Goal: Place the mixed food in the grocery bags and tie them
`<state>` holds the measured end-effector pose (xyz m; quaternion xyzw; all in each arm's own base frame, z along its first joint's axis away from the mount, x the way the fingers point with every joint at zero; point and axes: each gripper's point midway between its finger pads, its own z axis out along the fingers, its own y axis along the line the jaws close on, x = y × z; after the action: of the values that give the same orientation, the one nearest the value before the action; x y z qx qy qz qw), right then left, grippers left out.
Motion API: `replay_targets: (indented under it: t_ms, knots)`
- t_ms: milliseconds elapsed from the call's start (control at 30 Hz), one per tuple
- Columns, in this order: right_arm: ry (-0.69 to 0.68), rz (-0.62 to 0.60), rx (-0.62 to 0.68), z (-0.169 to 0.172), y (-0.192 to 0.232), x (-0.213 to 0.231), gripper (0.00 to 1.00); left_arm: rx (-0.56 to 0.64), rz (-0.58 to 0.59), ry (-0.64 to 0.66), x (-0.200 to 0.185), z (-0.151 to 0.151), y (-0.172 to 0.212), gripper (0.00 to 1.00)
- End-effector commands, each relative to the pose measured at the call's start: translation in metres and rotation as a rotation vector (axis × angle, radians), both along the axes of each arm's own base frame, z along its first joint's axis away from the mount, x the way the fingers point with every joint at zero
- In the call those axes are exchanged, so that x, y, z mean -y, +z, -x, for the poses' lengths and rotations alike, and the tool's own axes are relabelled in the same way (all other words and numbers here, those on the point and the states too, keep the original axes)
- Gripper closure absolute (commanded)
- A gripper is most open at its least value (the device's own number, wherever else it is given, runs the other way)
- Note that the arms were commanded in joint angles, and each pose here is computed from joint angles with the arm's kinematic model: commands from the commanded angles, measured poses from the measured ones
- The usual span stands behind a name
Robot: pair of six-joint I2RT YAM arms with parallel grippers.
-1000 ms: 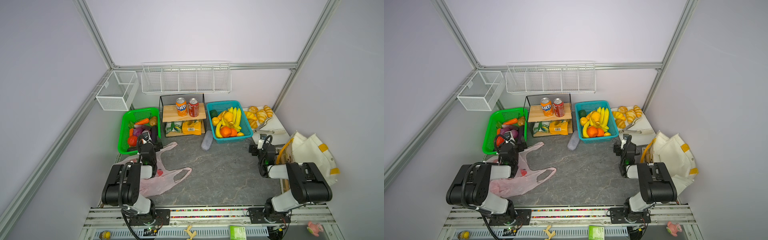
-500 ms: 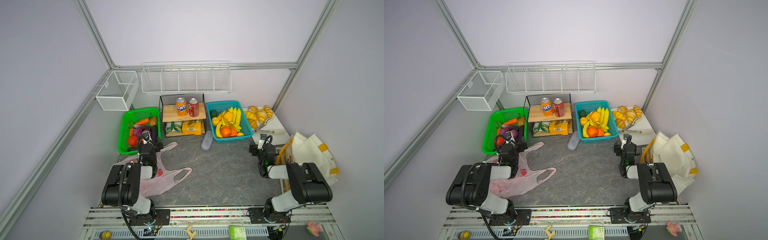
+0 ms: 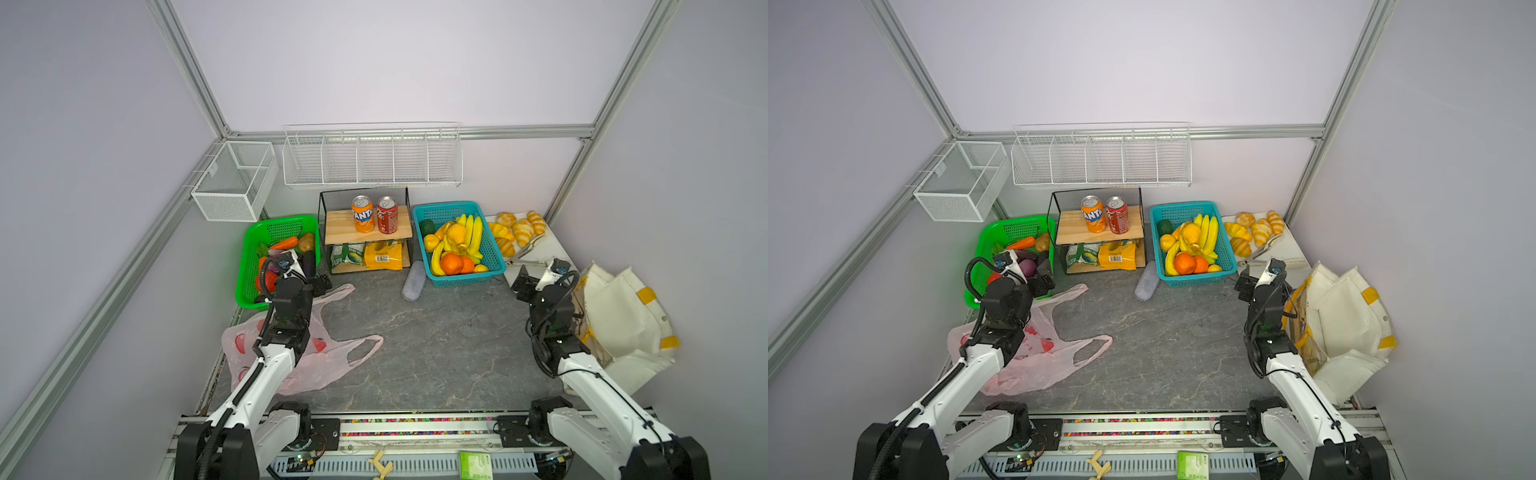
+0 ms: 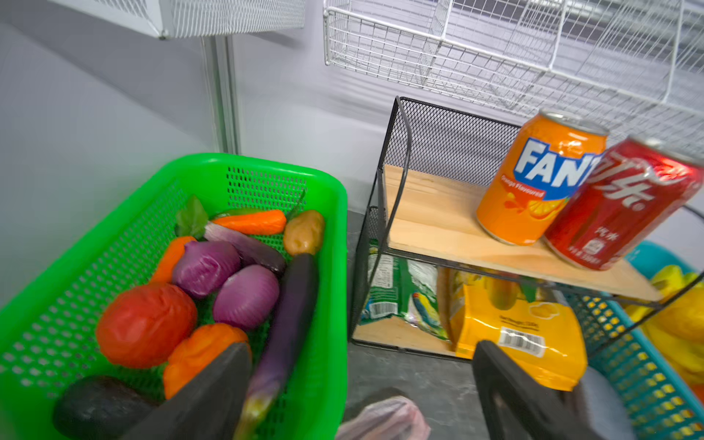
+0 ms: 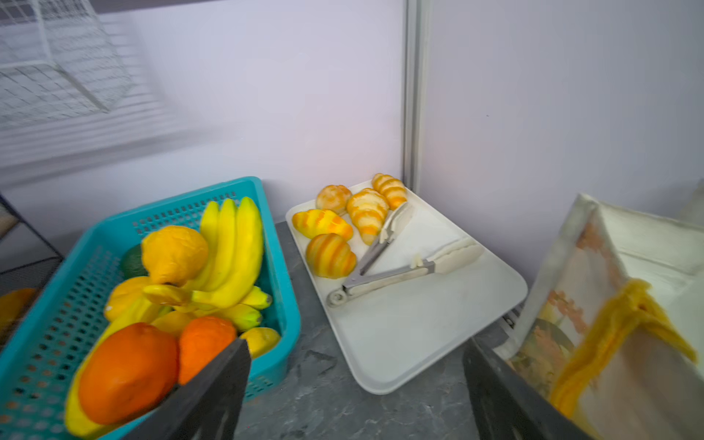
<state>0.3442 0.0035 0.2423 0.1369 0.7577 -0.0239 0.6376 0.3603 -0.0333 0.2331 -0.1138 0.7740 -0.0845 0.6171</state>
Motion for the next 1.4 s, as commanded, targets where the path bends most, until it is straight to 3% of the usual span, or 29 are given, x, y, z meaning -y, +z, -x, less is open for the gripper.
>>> replay_targets:
  t_ms: [0, 133, 200, 333, 567, 833, 967, 1067, 1167, 1233, 1333, 1367]
  knots:
    - [0.155, -0.018, -0.198, 0.006, -0.024, -0.05, 0.09, -0.27, 0.092, 0.063, 0.0, 0.032, -0.045, 0.11]
    - [0.379, 0.086, -0.261, 0.009, -0.028, -0.119, 0.1, -0.423, 0.064, 0.101, -0.001, 0.059, -0.071, 0.15]
    - [0.419, 0.164, -0.292, 0.01, -0.03, -0.133, 0.11, -0.452, 0.054, 0.059, 0.012, 0.065, -0.076, 0.15]
    - [0.318, 0.283, -0.385, 0.008, -0.028, -0.113, 0.11, -0.405, 0.096, -0.126, 0.067, 0.057, -0.065, 0.15]
    - [0.049, 0.443, -0.474, 0.036, 0.032, -0.033, 0.11, -0.338, 0.183, -0.445, 0.158, 0.037, -0.03, 0.15]
    - [-0.336, 0.281, -0.577, 0.074, 0.041, 0.095, 0.11, -0.367, 0.177, -0.626, 0.201, 0.037, -0.017, 0.15]
    - [-0.374, 0.146, -0.681, 0.072, 0.012, 0.126, 0.1, -0.332, 0.153, -0.638, 0.197, 0.041, -0.006, 0.15]
    - [-0.341, 0.055, -0.738, 0.056, -0.014, 0.129, 0.01, -0.313, 0.119, -0.636, 0.192, 0.044, -0.004, 0.15]
    - [-0.352, 0.019, -0.792, 0.043, -0.036, 0.14, 0.25, -0.293, 0.103, -0.617, 0.185, 0.047, -0.001, 0.14]
    - [-0.334, -0.006, -0.799, 0.034, -0.044, 0.141, 0.34, -0.276, 0.107, -0.619, 0.184, 0.049, 0.002, 0.14]
    - [-0.272, -0.064, -0.794, 0.024, -0.052, 0.129, 0.64, -0.263, 0.103, -0.607, 0.18, 0.05, 0.002, 0.14]
    - [-0.263, -0.074, -0.793, 0.024, -0.053, 0.127, 0.7, -0.267, 0.099, -0.601, 0.179, 0.05, 0.001, 0.14]
